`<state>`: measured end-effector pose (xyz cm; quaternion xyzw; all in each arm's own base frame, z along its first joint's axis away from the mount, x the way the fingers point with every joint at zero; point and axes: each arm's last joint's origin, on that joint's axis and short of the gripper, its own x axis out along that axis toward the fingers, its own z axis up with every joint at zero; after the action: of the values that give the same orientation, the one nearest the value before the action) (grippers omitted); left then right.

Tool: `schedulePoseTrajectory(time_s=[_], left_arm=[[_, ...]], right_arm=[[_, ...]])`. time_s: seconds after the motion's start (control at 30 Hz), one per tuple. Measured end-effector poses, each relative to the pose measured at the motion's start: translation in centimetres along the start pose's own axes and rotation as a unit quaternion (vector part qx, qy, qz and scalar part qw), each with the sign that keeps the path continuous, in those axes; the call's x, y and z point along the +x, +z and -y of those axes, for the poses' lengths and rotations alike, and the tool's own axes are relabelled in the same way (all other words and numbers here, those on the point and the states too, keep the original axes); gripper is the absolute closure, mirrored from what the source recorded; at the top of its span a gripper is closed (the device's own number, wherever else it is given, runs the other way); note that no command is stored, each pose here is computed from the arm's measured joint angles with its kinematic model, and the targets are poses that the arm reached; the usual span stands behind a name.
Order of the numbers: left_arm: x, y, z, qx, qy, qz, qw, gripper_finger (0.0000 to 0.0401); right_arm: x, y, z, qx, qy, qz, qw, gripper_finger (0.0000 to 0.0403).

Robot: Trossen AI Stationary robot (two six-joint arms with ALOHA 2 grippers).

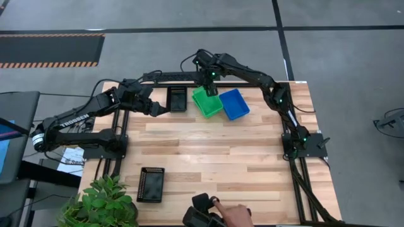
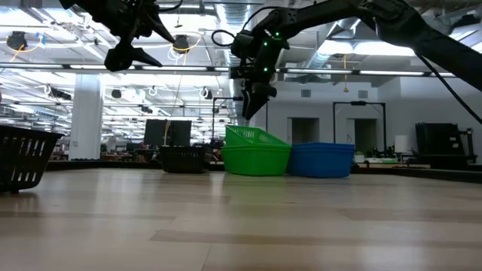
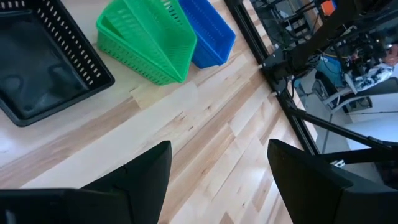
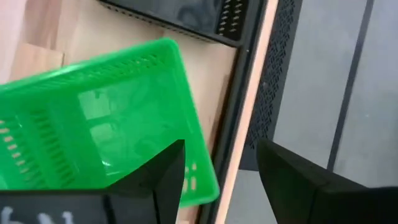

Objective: Stack baskets by color
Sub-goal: Stack the bottom green bin on top of the top green bins

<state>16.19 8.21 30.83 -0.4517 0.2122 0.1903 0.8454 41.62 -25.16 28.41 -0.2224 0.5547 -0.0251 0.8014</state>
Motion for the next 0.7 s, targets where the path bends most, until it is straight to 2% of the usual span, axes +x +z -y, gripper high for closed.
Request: schedulePoseTrajectory(time_s=[0.23,0.47,0.7], left_arm=[[0.0,0.0,0.0,0.000,0.002,0.002,1.000,0.0145],[0.0,0.0,0.0,0.000,0.002,0.002,1.000,0.0145],[0.0,0.0,-0.1,0.006,0.005,-0.001,1.000,0.0145]], right_arm=[[1.6,0.2,-0.1,0.016,-0.016,0.017,1.000,0.0196],[3.6,-0.6,-1.1,0.016,0.006,0.000,1.000,0.0202],[3.0,-0.1,-0.6,0.045,-0.011,0.013,0.999,0.0215]])
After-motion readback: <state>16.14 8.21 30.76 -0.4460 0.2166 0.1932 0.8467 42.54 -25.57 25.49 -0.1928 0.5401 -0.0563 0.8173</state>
